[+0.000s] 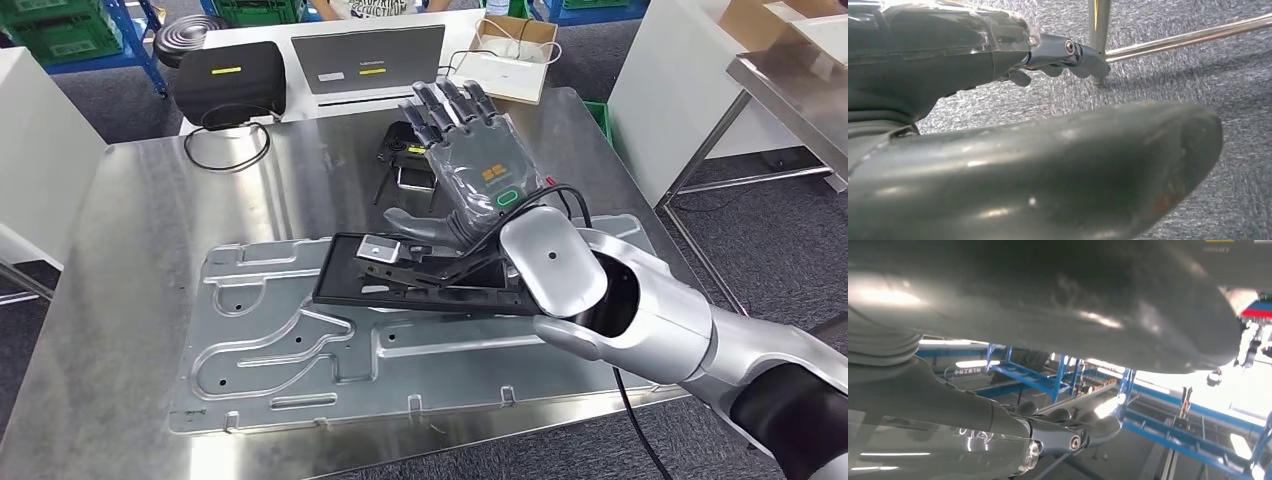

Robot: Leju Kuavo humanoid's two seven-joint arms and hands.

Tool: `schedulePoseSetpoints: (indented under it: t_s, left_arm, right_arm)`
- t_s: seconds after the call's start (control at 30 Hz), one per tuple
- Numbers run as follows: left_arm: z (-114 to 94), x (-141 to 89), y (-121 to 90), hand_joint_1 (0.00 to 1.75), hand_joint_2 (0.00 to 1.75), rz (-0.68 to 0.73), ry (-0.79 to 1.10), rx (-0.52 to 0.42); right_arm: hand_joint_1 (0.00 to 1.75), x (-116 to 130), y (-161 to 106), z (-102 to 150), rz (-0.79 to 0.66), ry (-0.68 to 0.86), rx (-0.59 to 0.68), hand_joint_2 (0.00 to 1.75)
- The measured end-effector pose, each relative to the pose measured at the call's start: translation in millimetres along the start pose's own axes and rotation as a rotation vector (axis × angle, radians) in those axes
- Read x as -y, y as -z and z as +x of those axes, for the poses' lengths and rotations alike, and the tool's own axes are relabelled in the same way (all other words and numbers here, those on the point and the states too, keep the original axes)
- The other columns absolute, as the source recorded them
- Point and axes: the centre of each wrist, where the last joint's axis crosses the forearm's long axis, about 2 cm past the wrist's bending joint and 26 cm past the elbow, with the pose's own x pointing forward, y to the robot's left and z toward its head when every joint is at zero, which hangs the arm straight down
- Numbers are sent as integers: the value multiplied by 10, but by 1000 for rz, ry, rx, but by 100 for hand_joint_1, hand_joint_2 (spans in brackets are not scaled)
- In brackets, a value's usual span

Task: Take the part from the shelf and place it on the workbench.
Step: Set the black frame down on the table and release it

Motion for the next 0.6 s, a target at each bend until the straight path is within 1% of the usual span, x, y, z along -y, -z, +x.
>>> schedulePoseSetpoints:
  t_s: [0.13,0.27,0.6]
  left_arm:
    - [-1,6,-3,0,0,1,0,-1]
    - [-7,7,-6,0,175,3,1,-4]
    - [3,-4,2,0,175,6,9,-10]
  right_arm:
    - [0,72,0,30,-28,10,13,0]
    - [0,67,-14,69,-30,11,29,0]
    - [0,74,-14,81,-48,26,37,0]
